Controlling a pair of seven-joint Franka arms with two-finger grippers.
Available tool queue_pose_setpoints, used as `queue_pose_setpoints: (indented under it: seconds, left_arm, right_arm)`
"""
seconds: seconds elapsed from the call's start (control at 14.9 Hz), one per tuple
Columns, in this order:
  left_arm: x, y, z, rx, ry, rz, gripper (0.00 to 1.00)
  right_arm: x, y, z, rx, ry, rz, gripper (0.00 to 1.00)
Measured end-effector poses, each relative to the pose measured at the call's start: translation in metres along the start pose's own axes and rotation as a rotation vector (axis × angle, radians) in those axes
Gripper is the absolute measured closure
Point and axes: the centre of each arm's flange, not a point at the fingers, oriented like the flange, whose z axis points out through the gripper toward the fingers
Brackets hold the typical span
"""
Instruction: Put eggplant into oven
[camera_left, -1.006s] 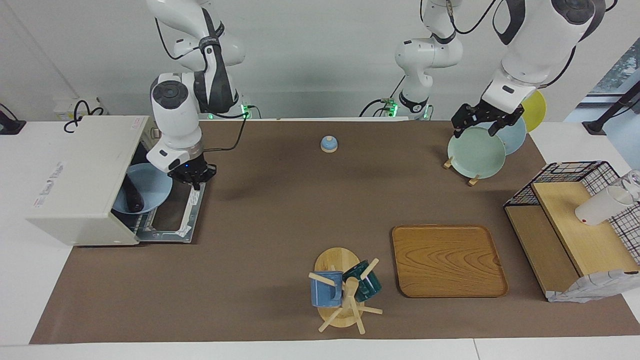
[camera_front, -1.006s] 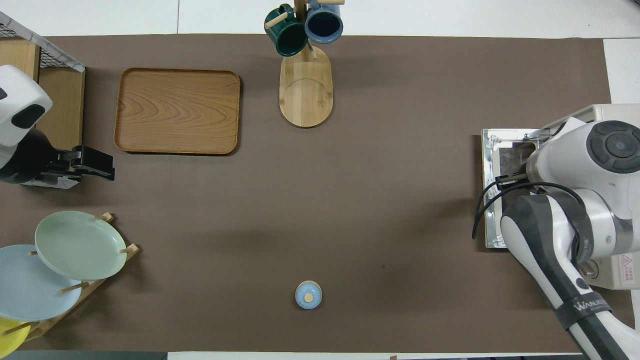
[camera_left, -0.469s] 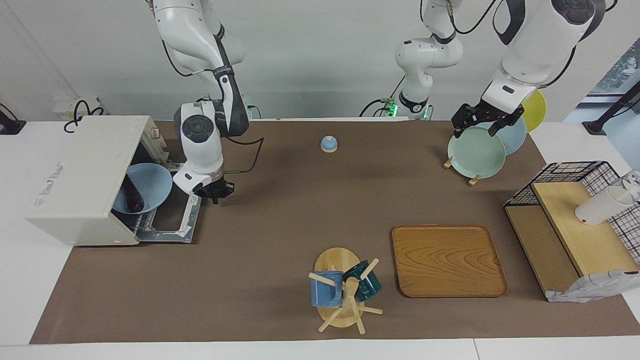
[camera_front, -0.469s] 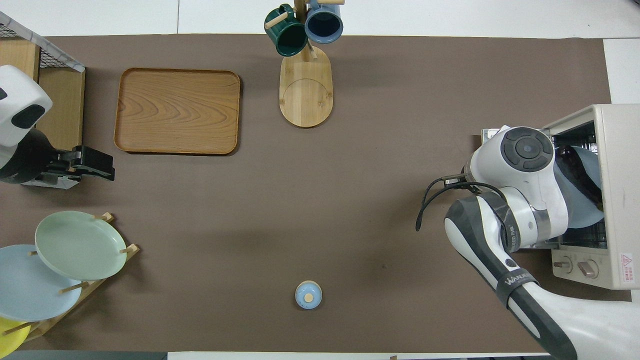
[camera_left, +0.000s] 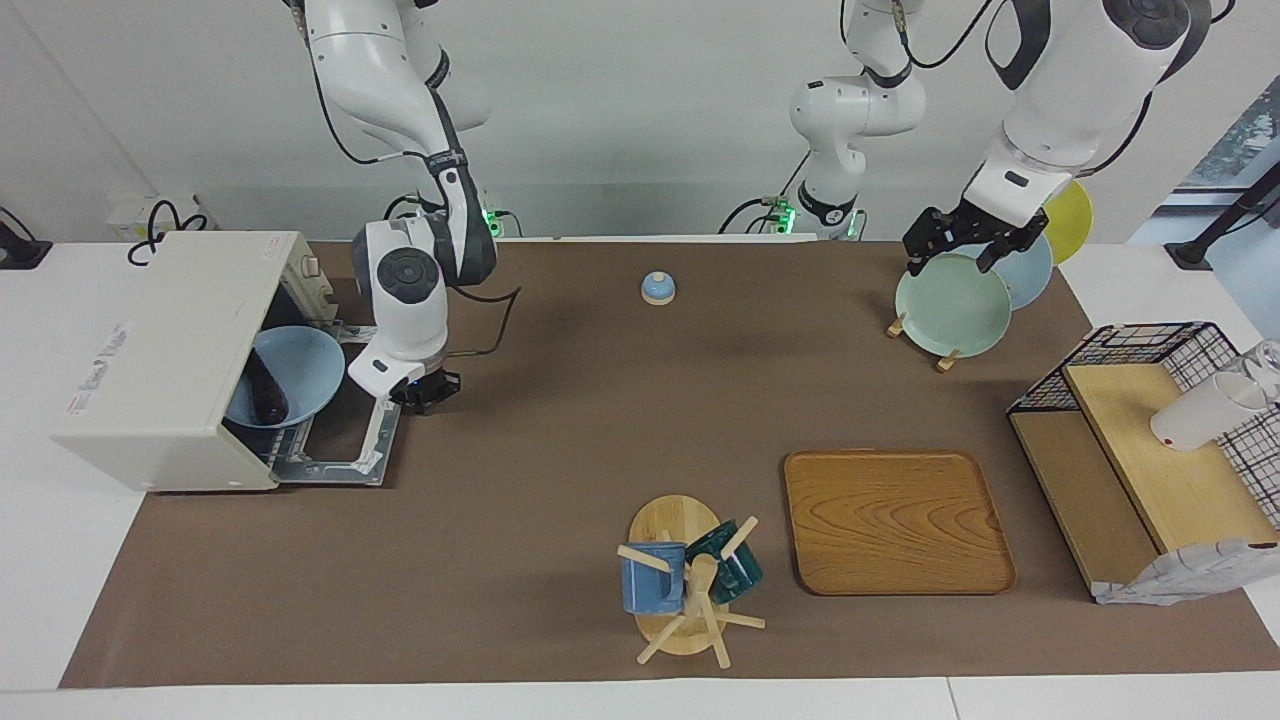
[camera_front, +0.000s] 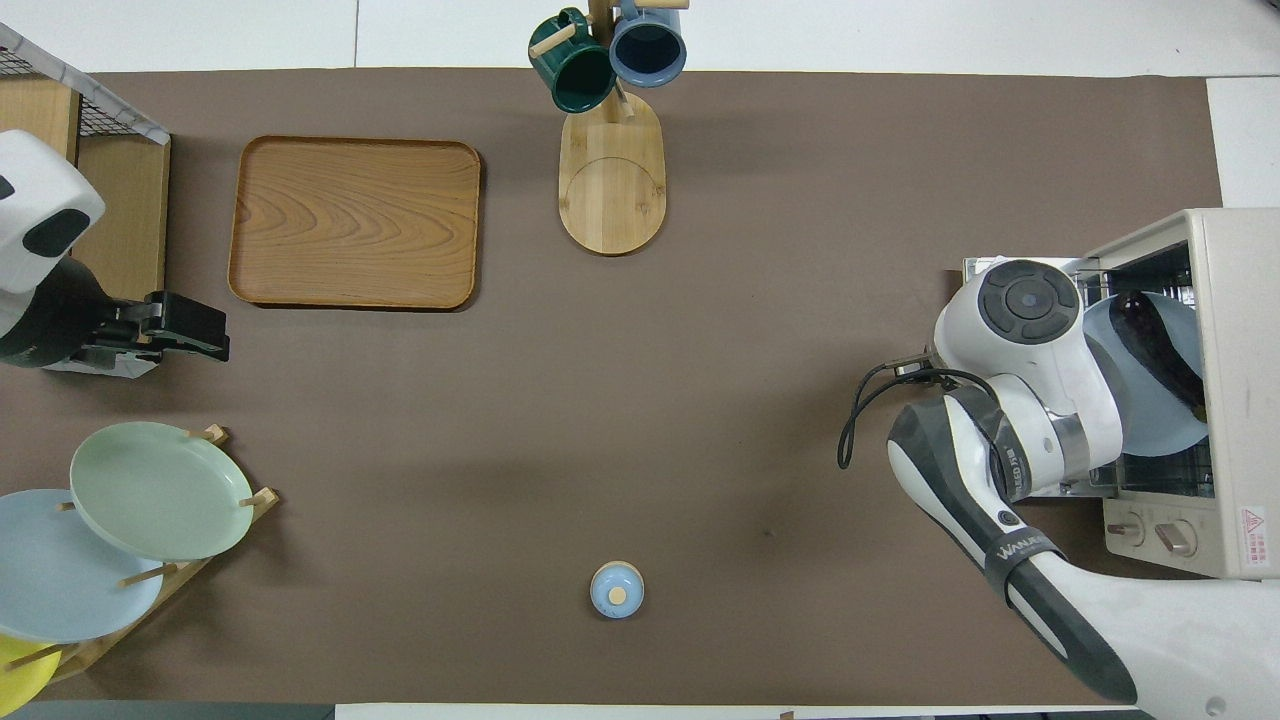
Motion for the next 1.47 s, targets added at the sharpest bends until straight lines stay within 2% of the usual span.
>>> queue_pose_setpoints:
  seconds: [0.54, 0.67, 0.87, 1.07, 1.47]
  left_arm:
    - [0.0, 0.0, 0.0, 0.0, 0.0, 0.0, 0.0]
    - [0.0, 0.0, 0.0, 0.0, 0.0, 0.0, 0.0]
    - [0.0, 0.0, 0.0, 0.0, 0.0, 0.0, 0.0]
    - [0.0, 0.0, 0.0, 0.0, 0.0, 0.0, 0.0]
    - [0.0, 0.0, 0.0, 0.0, 0.0, 0.0, 0.0]
  right_arm:
    - [0.001, 0.004, -0.001, -0.067, 0.01, -0.058, 0.99]
    - [0.006, 0.007, -0.018, -0.082, -0.002, -0.084, 0.99]
    - [0.012, 0.031, -0.066, -0.108, -0.006, -0.121, 0.99]
    - [0.0, 0.072, -0.105, -0.11, 0.005, -0.156, 0.99]
    - [-0.017, 0.14, -0.127, -0.114, 0.004, -0.155, 0.99]
